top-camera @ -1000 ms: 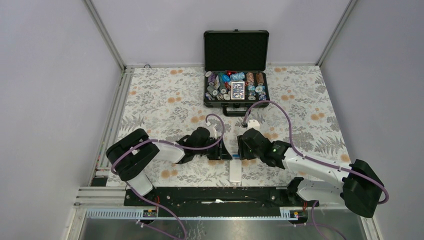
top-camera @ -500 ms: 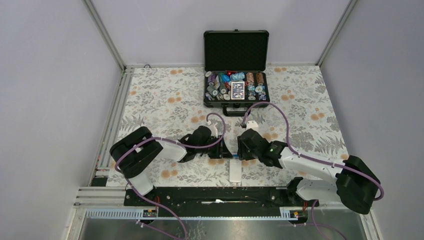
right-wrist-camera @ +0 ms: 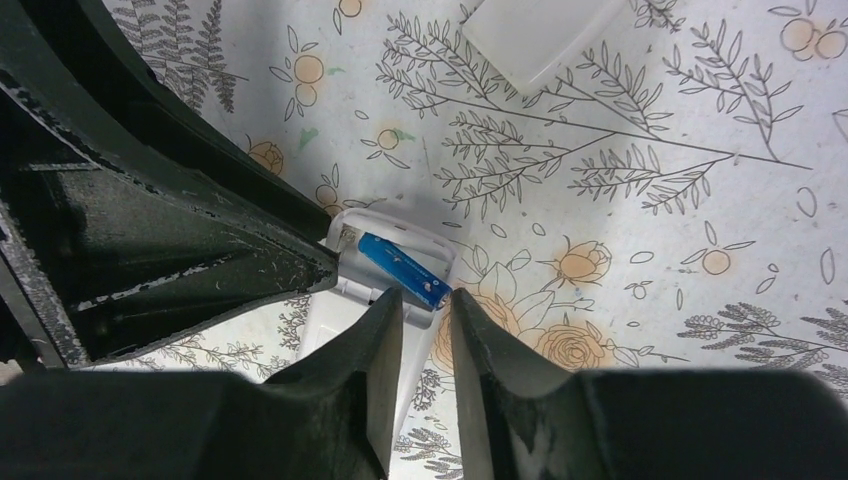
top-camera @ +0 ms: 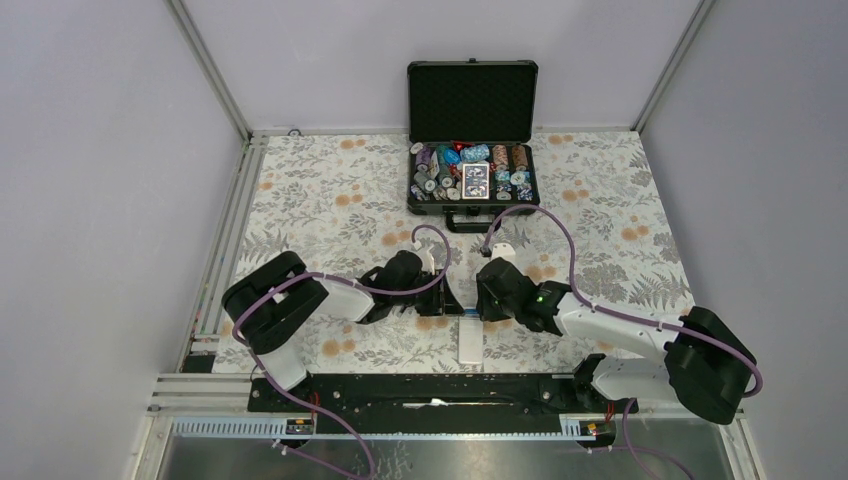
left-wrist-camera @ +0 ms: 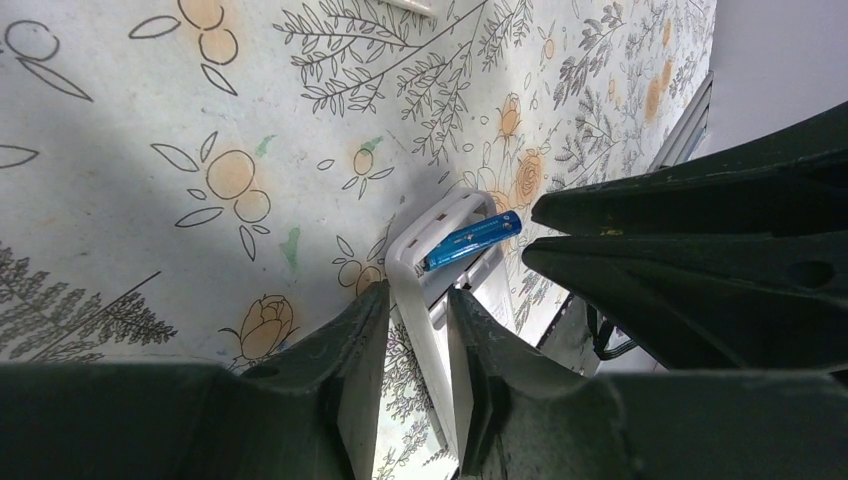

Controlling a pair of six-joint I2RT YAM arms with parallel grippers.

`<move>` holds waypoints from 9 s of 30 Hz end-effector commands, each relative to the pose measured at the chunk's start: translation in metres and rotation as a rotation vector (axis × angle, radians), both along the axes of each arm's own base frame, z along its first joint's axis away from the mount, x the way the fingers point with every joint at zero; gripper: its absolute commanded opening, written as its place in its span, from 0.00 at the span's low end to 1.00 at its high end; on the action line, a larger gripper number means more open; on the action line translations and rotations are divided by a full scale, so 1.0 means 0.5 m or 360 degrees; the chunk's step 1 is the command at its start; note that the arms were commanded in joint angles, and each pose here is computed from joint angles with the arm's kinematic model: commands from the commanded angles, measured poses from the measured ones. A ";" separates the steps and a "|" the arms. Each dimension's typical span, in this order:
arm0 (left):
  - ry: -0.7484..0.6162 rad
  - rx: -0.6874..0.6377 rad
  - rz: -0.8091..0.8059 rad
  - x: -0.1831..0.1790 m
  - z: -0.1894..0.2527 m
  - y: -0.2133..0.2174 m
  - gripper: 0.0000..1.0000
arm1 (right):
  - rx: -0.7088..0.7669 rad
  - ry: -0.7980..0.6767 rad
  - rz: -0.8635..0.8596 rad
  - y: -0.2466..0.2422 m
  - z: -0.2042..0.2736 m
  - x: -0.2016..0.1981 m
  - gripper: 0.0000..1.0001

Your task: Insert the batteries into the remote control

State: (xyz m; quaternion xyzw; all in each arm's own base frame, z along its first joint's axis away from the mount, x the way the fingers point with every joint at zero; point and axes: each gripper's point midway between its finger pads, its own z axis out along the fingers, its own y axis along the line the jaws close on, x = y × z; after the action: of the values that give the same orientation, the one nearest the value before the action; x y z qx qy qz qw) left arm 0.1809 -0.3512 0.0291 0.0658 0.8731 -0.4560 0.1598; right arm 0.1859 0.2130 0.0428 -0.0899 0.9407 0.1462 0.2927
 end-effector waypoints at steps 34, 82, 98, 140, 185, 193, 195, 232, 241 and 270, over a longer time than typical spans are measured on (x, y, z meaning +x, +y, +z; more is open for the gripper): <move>-0.0052 -0.0021 0.0005 0.033 0.011 -0.021 0.17 | 0.0034 0.0038 0.0023 0.018 -0.013 0.003 0.18; -0.0092 -0.0075 -0.0016 0.017 0.038 -0.015 0.13 | -0.0342 0.0471 0.0211 0.035 -0.128 -0.027 0.13; -0.0100 -0.0068 -0.0023 0.010 0.037 -0.012 0.13 | -0.0283 0.0421 0.0216 0.057 -0.095 -0.014 0.23; -0.0088 -0.0032 0.0023 0.014 0.028 -0.005 0.12 | -0.0201 0.0151 0.0051 0.029 -0.004 0.020 0.24; -0.0071 -0.0029 0.0029 0.010 0.026 -0.008 0.12 | -0.0138 0.0266 -0.0016 0.021 -0.013 -0.013 0.20; -0.0076 -0.0028 0.0030 0.010 0.027 -0.006 0.12 | -0.0111 0.0279 -0.0007 0.030 -0.015 -0.015 0.19; -0.0074 -0.0028 0.0032 0.011 0.027 -0.006 0.12 | -0.0115 0.0277 -0.0008 0.030 -0.016 -0.014 0.19; -0.0070 -0.0034 0.0019 0.007 0.025 -0.006 0.12 | -0.0183 0.0185 -0.0005 0.041 -0.011 0.026 0.21; -0.0071 -0.0034 0.0024 0.007 0.026 -0.006 0.12 | -0.0182 0.0212 0.0017 0.044 -0.016 0.020 0.20; -0.0061 -0.0055 0.0020 0.004 0.029 -0.008 0.12 | -0.0164 0.0410 0.0044 0.038 -0.082 -0.036 0.09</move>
State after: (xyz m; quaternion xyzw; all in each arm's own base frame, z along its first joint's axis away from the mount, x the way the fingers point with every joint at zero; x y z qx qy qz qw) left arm 0.1830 -0.3482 0.0273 0.0565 0.8799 -0.4413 0.1668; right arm 0.1839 0.2259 0.0209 -0.0978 0.9698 0.1009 0.1994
